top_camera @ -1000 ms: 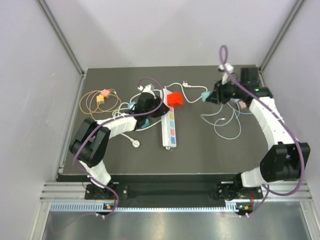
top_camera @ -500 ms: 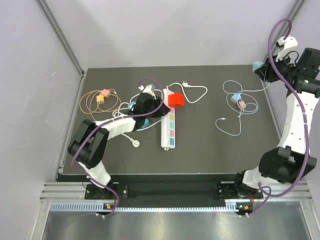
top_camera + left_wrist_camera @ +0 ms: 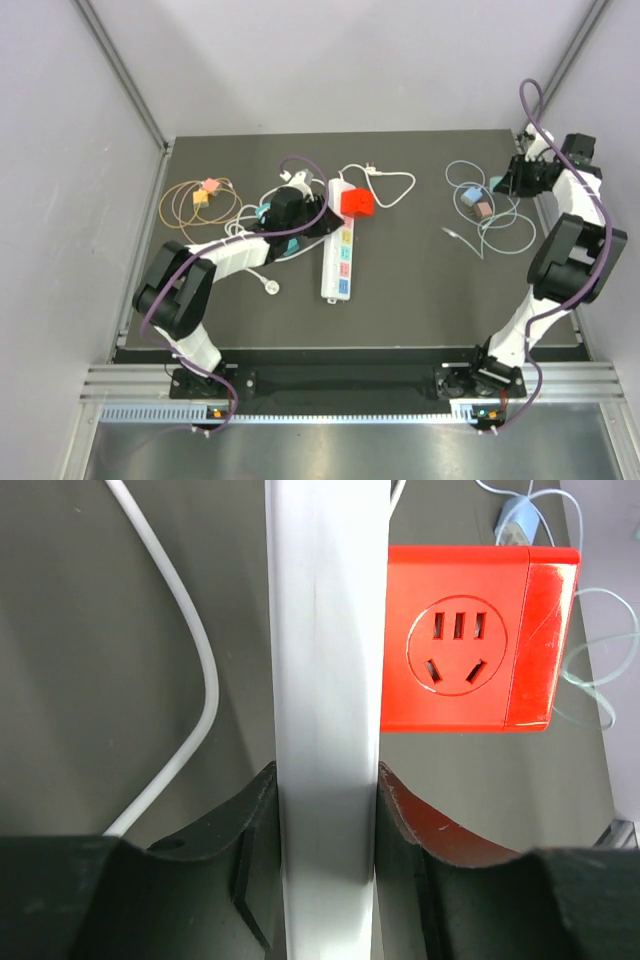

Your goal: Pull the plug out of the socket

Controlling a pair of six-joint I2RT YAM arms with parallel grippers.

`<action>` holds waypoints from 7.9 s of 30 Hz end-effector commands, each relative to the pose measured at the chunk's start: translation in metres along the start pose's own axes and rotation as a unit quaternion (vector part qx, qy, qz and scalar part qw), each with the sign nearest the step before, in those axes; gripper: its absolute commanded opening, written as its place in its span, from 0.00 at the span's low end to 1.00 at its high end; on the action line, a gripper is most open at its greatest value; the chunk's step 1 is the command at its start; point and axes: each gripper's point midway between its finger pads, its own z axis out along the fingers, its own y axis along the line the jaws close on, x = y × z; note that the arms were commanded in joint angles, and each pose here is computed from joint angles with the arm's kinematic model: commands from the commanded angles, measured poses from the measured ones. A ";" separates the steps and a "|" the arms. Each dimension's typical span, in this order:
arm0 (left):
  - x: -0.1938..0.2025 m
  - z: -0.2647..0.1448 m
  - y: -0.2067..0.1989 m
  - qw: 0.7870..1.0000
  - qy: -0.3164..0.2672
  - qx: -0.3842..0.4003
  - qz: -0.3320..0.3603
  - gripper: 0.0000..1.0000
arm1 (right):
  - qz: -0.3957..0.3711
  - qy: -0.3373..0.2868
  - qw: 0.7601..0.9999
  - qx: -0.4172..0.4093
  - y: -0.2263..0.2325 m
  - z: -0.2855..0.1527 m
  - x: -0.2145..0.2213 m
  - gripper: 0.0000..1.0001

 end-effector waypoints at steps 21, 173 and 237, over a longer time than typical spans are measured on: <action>-0.040 -0.022 -0.060 0.991 -0.067 0.117 0.014 0.00 | 0.061 0.046 0.995 -0.059 -0.018 0.070 0.055 0.34; 0.033 0.018 -0.030 0.984 0.127 0.093 -0.088 0.00 | -0.352 -0.163 0.915 -0.113 0.298 -0.085 -0.028 0.00; -0.051 -0.140 0.017 0.977 -0.134 -0.105 0.132 0.99 | -0.315 -0.025 0.949 -0.008 0.061 0.047 0.083 0.12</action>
